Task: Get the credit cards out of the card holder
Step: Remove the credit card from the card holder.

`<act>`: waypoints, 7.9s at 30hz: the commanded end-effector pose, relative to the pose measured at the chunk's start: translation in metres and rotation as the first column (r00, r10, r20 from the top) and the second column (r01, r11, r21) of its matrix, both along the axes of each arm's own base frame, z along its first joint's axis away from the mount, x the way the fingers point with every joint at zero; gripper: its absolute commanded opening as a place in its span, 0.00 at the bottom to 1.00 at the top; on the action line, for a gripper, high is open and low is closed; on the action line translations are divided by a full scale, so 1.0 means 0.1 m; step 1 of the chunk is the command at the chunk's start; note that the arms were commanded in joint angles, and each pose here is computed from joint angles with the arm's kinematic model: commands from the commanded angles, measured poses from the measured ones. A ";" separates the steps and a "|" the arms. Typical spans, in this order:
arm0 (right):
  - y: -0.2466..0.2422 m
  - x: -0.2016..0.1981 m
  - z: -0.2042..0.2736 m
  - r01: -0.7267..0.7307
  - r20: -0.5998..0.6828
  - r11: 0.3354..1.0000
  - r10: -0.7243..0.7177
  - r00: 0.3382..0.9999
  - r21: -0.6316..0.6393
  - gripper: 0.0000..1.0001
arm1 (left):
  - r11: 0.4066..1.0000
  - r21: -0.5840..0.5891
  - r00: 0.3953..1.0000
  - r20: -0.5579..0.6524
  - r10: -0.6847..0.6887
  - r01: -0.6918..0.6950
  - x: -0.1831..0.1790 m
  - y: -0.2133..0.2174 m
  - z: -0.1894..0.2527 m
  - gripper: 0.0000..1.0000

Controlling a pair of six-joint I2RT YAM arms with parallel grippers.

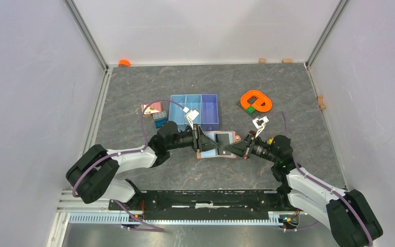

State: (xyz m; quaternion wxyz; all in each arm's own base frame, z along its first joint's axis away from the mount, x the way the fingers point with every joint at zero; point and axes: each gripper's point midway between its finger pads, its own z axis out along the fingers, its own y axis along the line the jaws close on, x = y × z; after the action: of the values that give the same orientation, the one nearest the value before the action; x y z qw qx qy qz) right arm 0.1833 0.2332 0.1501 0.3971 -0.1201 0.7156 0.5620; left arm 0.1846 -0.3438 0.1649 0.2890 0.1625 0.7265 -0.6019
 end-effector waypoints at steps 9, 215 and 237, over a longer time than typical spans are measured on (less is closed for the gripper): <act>0.04 0.00 0.28 -0.030 0.094 0.998 0.025 0.995 0.061 0.00 | 0.995 -0.097 0.998 0.059 0.002 0.004 0.04 -0.02 0.31 0.37; -0.28 0.02 0.29 0.032 0.011 0.978 -0.035 0.999 0.208 0.00 | 0.994 -0.105 0.989 -0.146 0.017 -0.032 0.30 0.08 0.01 0.03; -0.11 -0.08 0.31 -0.057 0.046 0.981 0.050 0.998 0.188 0.50 | 0.993 -0.104 0.993 -0.095 -0.072 0.062 0.12 -0.10 0.11 0.02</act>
State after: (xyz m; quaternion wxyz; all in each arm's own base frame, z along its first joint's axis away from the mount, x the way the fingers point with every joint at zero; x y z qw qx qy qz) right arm 0.1772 0.2143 0.1657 0.3854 -0.0725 0.6703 0.6300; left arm 0.1938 -0.3479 0.1607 0.2133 0.1154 0.7178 -0.6527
